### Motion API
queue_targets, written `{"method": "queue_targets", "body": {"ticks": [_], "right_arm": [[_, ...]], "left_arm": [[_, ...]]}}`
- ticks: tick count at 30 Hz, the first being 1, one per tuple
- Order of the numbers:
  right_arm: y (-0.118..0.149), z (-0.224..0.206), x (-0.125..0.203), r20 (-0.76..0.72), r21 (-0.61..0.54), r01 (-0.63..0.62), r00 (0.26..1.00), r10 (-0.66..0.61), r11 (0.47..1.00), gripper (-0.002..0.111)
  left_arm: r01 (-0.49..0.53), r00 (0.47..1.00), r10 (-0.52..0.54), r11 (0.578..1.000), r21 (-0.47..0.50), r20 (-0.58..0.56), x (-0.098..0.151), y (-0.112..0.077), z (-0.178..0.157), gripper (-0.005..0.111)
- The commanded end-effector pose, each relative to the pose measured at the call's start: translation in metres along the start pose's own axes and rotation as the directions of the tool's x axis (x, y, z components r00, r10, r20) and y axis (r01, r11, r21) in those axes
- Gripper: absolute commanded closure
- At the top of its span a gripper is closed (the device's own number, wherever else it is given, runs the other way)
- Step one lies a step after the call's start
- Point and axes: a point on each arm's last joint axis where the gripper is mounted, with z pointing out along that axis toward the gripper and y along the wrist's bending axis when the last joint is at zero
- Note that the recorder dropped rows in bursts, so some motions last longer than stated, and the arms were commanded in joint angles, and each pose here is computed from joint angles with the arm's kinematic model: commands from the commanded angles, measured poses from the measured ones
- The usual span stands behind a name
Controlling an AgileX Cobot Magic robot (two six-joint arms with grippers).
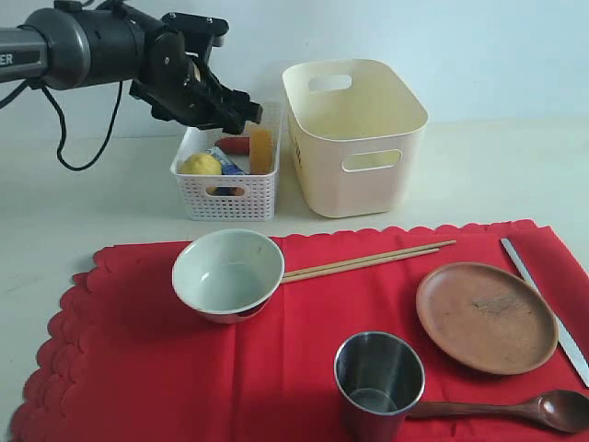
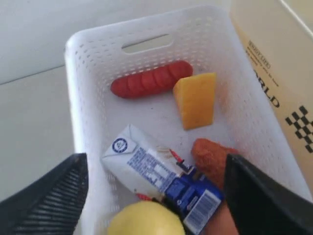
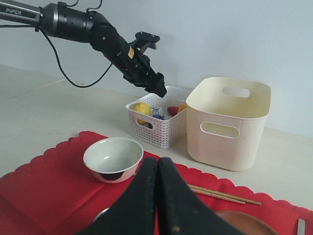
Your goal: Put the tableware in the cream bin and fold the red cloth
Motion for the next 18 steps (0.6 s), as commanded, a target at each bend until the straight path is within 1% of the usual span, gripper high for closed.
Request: {"method": "queue_targets", "body": {"ticks": [1, 3, 7, 11, 14, 18], "right_arm": [[0.000, 0.000, 0.000, 0.015, 0.004, 0.000, 1.000, 0.000, 1.000, 0.108], [0.000, 0.000, 0.000, 0.015, 0.004, 0.000, 1.000, 0.000, 1.000, 0.108], [0.000, 0.000, 0.000, 0.015, 0.004, 0.000, 1.000, 0.000, 1.000, 0.108], [0.000, 0.000, 0.000, 0.015, 0.004, 0.000, 1.000, 0.000, 1.000, 0.108], [0.000, 0.000, 0.000, 0.015, 0.004, 0.000, 1.000, 0.000, 1.000, 0.108], [0.000, 0.000, 0.000, 0.015, 0.004, 0.000, 1.000, 0.000, 1.000, 0.108]], "left_arm": [[0.003, 0.998, -0.006, 0.999, -0.036, -0.069, -0.005, 0.006, -0.025, 0.033], [-0.001, 0.995, -0.004, 0.999, -0.048, -0.103, -0.005, 0.008, -0.034, 0.033], [-0.040, 0.980, 0.026, 0.997, -0.069, -0.197, -0.002, 0.013, -0.051, 0.033], [-0.053, 0.961, 0.027, 0.995, -0.085, -0.276, 0.001, 0.015, -0.065, 0.038], [-0.061, 0.947, 0.029, 0.994, -0.093, -0.319, 0.003, 0.015, -0.076, 0.044], [-0.072, 0.935, 0.034, 0.993, -0.094, -0.352, 0.003, 0.011, -0.089, 0.045]]}}
